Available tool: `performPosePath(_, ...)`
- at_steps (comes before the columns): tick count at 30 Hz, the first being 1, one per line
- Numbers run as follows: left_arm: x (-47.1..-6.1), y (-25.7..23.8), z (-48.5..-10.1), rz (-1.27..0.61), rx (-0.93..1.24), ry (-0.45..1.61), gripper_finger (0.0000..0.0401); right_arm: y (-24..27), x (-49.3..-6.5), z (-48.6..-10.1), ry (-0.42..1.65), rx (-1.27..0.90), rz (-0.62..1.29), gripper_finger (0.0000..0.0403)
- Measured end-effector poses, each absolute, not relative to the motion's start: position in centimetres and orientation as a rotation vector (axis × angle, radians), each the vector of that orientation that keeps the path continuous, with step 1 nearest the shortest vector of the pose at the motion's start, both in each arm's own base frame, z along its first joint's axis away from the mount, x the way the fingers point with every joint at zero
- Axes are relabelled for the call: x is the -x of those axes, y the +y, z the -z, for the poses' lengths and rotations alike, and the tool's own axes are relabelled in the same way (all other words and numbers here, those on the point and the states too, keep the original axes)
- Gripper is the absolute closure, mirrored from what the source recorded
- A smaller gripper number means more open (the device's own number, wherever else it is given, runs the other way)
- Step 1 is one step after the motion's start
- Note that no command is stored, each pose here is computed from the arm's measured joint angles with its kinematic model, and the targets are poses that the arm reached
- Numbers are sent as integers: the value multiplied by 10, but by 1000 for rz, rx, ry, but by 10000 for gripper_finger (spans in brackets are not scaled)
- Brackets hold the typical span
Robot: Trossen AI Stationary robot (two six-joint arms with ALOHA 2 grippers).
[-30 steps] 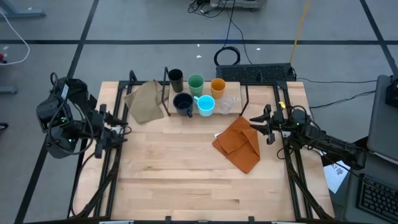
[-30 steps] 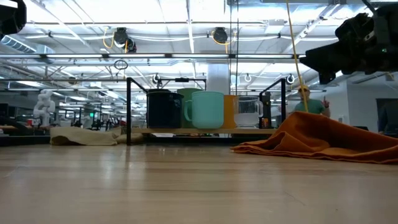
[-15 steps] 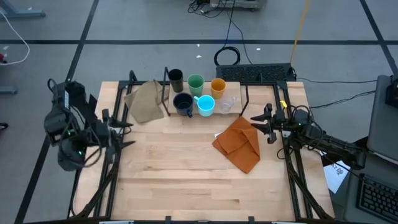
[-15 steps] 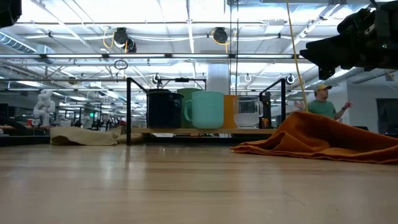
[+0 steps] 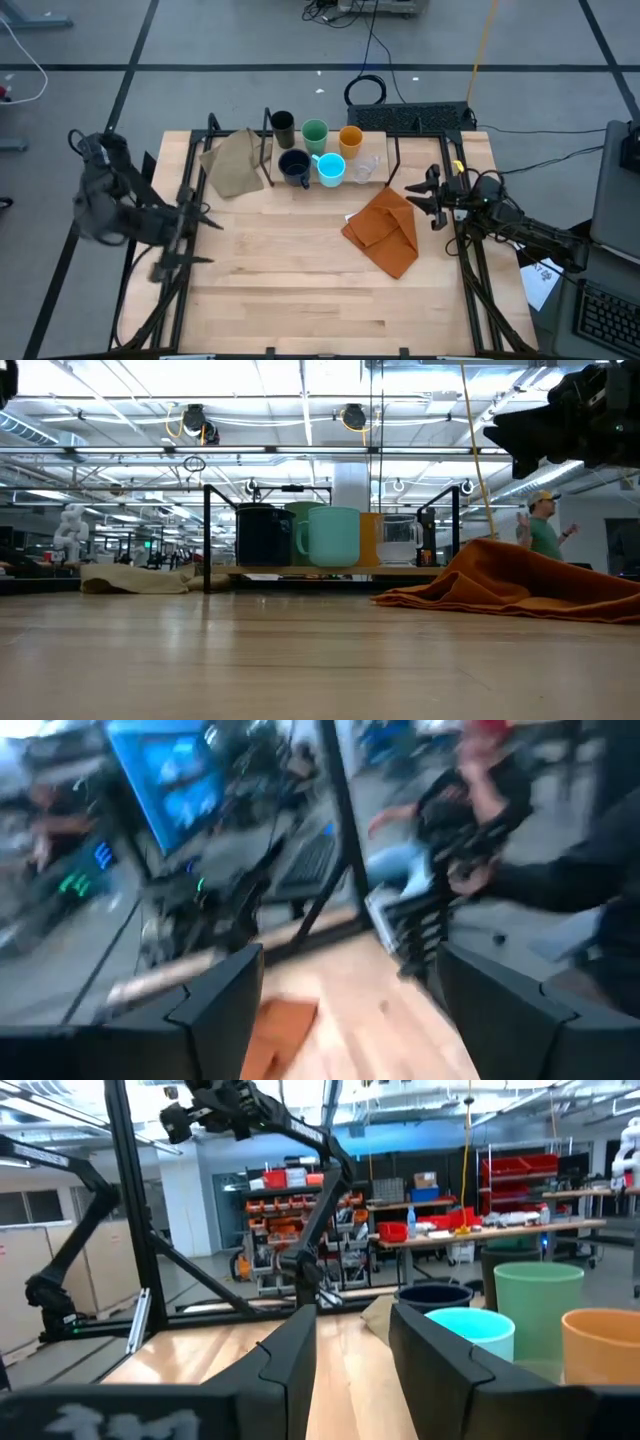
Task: Stack small to large cups/mugs on shelf
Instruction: Return to Home Position
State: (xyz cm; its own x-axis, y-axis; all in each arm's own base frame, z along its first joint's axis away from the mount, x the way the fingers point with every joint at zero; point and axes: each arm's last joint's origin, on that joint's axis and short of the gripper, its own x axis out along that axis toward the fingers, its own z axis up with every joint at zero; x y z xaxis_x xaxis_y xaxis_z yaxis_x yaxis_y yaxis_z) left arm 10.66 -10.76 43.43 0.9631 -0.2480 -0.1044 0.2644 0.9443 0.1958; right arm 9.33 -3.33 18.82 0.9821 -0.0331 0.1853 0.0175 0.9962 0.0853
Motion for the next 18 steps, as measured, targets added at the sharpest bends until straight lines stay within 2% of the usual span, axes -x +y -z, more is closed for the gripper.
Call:
performPosePath(8, -75, -52, -435, 158, -254, 98, 103, -33, -92, -193, -236, -82, 19, 282)
performPosePath(13, -36, -10, -430, 101, -130, 71, 103, -33, -92, -194, -250, -122, 12, 282)
performPosePath(18, -5, 21, -407, 88, 18, 23, 103, -33, -92, -194, -249, -125, 11, 282)
